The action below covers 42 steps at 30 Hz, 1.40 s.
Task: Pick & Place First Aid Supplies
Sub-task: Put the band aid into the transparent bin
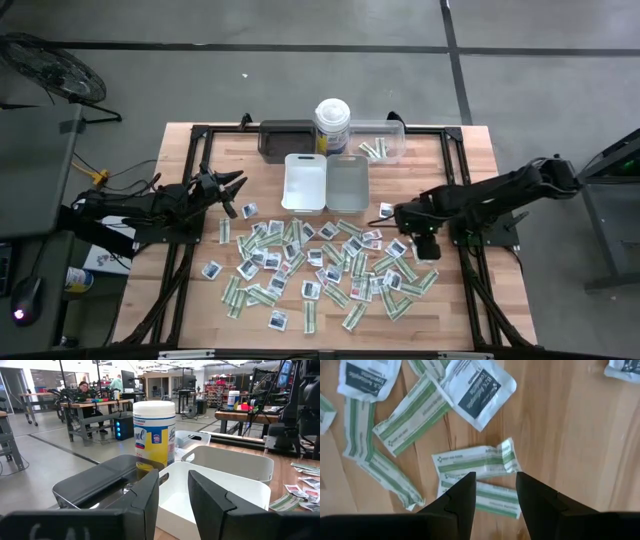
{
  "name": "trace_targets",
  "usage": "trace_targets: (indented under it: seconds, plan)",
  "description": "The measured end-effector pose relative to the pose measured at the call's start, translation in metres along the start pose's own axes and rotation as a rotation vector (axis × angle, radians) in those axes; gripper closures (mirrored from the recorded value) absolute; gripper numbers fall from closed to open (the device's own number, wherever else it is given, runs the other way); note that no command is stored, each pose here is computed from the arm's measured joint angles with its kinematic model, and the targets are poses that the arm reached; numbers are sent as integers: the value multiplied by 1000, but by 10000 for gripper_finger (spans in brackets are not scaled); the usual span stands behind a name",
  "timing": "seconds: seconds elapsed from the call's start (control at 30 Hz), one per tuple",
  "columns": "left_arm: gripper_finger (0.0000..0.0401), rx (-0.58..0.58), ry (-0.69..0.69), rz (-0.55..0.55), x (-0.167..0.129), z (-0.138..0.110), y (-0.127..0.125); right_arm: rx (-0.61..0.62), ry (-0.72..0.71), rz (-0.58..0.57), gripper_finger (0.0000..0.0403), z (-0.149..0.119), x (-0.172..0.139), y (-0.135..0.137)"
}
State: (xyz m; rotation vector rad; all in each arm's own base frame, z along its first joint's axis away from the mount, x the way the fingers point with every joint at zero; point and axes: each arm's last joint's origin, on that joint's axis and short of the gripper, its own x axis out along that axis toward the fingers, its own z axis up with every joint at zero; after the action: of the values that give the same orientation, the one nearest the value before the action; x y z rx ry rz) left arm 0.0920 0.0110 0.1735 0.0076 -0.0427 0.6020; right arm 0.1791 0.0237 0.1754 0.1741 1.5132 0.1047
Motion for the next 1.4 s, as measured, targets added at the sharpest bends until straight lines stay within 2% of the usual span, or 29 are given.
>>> trace_targets:
  seconds: [0.43,0.8,0.93,1.17,1.23,1.4]
  plan:
    - [300,0,0,0,0,0,0,27,146,-28,269,10,28,-4]
    - [300,0,0,0,0,0,0,52,192,-90,273,17,46,-7]
    - [300,0,0,0,0,0,0,42,215,-86,301,20,53,-8]
    - [300,0,0,0,0,0,0,54,166,-79,392,29,44,-5]
    - [300,1,0,0,0,0,0,62,132,-74,396,32,38,-3]
    - [300,0,0,0,0,0,0,187,54,-66,398,34,18,-1]
